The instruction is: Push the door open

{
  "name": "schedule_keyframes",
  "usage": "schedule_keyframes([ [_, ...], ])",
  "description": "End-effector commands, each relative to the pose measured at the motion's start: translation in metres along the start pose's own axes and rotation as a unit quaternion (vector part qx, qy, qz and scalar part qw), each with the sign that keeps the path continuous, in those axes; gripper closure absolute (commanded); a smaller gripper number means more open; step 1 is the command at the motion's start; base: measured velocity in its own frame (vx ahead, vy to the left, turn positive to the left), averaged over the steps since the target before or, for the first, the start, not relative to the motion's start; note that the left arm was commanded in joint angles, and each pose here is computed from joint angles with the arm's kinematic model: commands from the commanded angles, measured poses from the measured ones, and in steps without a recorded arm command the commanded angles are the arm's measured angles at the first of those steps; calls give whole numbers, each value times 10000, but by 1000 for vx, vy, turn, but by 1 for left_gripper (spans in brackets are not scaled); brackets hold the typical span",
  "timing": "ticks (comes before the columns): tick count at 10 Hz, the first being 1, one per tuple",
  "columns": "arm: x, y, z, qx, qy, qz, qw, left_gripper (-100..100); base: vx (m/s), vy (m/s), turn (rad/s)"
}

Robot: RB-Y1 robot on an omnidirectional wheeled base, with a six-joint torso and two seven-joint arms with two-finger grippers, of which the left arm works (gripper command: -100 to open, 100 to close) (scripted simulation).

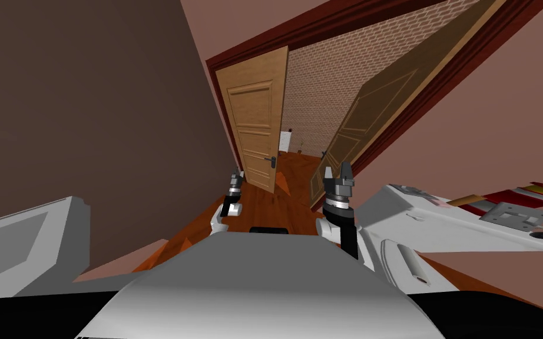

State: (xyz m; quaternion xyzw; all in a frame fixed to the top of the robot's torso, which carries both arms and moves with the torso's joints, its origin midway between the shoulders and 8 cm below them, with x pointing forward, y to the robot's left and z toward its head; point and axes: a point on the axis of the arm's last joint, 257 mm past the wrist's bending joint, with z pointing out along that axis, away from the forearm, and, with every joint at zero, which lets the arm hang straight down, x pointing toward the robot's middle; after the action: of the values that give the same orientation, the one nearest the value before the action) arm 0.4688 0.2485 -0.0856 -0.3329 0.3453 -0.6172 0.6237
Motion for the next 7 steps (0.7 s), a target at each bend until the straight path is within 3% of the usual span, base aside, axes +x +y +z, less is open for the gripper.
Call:
schedule_keyframes([
  [1,56,157,15,-133,35,-37,9999,-100,56,26,-38],
  [5,178,457,91,-391,134,-130,9991,-100,65,24,-47],
  [6,176,489,77,-426,132,-128,9989,-100,55,28,-24],
  [7,222,537,123,-457,169,-159,9987,-100,54,24,-35],
])
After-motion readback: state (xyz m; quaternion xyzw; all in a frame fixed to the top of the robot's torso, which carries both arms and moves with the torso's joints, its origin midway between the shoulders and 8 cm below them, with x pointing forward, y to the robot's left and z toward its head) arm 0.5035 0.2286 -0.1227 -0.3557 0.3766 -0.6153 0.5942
